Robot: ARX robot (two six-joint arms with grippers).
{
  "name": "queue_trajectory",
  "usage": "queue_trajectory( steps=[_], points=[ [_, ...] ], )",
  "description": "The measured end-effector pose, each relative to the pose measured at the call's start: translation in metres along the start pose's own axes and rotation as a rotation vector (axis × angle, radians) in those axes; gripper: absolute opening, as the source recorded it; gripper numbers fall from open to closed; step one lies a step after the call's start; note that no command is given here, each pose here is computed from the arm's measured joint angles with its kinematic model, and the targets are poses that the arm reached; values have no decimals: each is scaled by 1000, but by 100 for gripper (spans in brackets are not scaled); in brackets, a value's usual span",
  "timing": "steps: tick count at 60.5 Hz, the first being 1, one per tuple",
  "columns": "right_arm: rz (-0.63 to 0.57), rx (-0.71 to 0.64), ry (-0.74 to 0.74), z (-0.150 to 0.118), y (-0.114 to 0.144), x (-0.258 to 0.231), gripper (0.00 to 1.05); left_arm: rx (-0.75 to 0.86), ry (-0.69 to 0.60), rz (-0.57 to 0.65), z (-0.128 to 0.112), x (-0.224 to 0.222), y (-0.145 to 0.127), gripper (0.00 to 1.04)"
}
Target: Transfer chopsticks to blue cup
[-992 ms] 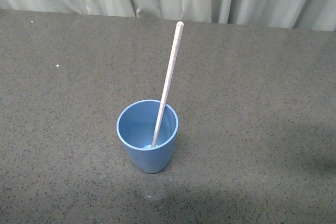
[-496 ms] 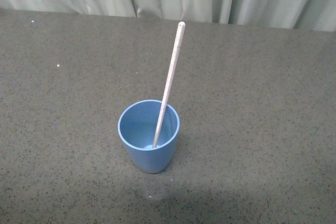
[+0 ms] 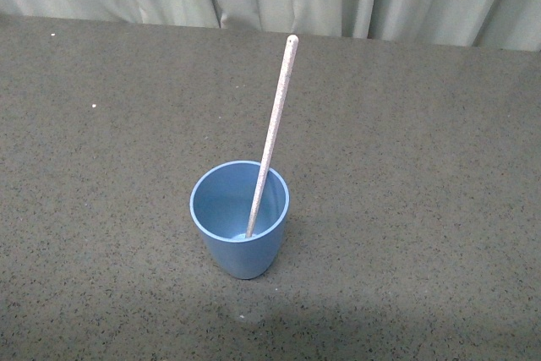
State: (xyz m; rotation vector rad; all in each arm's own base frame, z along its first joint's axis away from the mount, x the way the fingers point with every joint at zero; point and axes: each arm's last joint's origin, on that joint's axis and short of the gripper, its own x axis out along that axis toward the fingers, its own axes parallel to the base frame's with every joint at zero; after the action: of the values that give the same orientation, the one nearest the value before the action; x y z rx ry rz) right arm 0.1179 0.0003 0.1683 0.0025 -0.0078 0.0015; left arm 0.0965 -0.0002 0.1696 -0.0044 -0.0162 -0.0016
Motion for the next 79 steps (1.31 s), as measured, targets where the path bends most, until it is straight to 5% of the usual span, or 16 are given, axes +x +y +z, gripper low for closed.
queue_trajectory(
  steps=[45, 79],
  points=[
    [2, -1, 6, -3, 0, -20, 1, 0, 0, 0, 0, 0, 0, 98],
    [2, -2, 6, -3, 0, -20, 93, 0, 0, 0, 0, 0, 0, 98]
  ],
)
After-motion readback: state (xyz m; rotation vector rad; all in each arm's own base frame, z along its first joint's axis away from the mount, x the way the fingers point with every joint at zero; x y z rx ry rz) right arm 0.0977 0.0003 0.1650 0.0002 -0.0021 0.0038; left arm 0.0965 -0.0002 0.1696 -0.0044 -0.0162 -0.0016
